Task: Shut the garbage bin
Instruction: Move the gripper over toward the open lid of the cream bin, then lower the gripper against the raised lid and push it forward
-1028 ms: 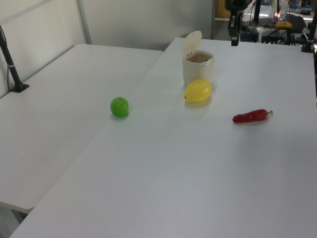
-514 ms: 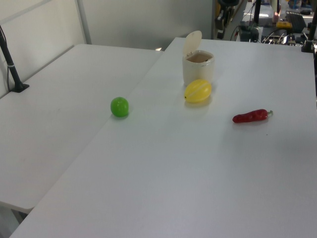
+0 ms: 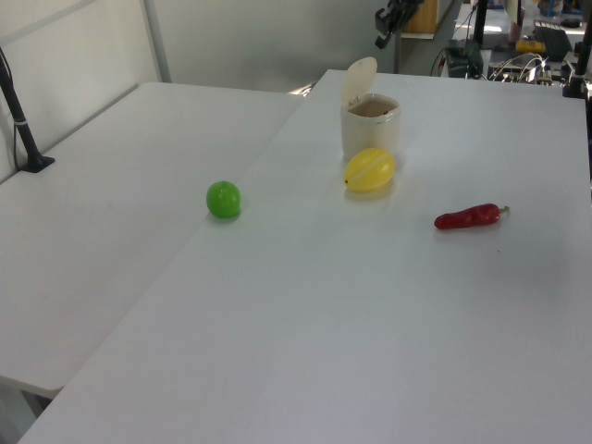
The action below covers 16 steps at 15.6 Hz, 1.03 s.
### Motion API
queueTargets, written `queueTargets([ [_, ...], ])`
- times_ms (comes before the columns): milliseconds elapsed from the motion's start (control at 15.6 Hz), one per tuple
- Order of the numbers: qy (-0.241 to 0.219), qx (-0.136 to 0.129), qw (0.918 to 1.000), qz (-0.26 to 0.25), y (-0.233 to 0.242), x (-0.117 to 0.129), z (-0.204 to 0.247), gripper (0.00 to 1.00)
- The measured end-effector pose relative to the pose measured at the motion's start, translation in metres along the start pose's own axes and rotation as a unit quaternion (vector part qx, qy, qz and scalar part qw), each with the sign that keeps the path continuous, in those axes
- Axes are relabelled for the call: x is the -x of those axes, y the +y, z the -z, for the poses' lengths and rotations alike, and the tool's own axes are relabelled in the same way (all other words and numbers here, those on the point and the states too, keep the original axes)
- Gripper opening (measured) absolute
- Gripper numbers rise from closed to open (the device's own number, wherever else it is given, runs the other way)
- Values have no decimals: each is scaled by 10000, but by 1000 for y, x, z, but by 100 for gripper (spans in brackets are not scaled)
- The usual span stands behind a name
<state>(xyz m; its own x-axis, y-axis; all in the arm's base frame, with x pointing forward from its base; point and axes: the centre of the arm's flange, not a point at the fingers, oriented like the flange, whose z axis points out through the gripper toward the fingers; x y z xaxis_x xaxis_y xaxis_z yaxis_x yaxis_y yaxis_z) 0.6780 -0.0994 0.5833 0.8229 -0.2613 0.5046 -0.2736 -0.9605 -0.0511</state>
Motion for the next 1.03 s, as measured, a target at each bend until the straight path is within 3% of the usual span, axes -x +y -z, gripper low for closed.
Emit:
queueTargets([
  [578, 1293, -17, 9896, -633, 61, -22, -54, 1],
  [1028, 1417, -27, 9878, -651, 66, -18, -86, 1],
])
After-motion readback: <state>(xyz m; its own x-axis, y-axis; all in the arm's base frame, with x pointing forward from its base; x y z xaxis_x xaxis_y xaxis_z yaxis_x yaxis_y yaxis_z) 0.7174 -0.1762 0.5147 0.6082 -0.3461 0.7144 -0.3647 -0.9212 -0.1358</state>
